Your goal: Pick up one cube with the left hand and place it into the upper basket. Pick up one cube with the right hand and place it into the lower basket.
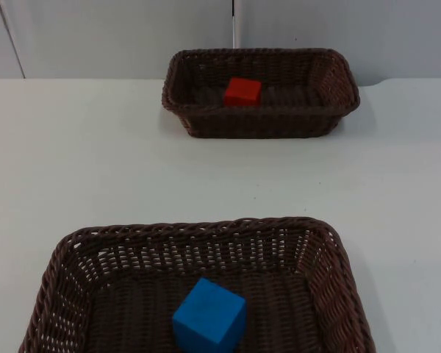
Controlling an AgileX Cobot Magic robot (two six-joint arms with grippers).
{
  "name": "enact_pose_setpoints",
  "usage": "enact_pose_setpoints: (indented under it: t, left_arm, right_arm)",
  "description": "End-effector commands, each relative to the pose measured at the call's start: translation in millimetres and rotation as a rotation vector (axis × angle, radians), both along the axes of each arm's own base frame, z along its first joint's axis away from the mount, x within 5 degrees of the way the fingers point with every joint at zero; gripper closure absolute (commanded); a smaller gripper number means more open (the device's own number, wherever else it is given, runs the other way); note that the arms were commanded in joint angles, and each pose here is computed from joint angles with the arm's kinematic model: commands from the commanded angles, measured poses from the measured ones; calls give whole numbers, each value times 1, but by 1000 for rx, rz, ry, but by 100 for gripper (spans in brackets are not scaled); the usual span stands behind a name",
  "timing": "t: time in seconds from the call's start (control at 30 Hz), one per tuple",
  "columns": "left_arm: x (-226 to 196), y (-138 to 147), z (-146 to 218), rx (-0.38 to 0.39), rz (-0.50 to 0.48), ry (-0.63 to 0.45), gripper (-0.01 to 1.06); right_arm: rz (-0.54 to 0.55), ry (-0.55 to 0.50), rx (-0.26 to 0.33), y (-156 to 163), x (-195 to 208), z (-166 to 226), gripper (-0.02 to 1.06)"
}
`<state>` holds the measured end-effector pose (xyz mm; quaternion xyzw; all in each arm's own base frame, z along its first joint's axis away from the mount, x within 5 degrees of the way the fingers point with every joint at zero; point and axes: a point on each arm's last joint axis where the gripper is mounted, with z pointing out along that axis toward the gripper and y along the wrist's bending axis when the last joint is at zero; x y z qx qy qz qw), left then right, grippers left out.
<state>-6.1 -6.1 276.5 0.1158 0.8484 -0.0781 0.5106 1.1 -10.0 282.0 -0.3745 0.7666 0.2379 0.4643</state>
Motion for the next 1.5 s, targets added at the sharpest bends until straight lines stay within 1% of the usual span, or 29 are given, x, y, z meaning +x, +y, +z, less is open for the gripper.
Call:
enact_pose_setpoints:
  t: [0.0,0.6,1.17,1.3,1.33,1.47]
  left_arm:
    - [0,0,-2,-3,32,5,0]
    - [1,-1,-2,-3,229,4,0]
    - [1,-1,-2,-3,232,4,0]
    - [1,-1,-2,-3,232,4,0]
    - [1,-1,-2,-3,232,4,0]
    - [1,-1,-2,-3,232,4,0]
  right_arm:
    - [8,1,1,0,0,-1,-1]
    - [8,1,1,0,0,-1,-1]
    - [-5,3,2,0,0,-1,-1]
    - [-65,5,3,0,-1,-1,-1]
    - [-65,5,3,0,-1,-1,-1]
    - [-147,4,4,0,-2,-1,-1]
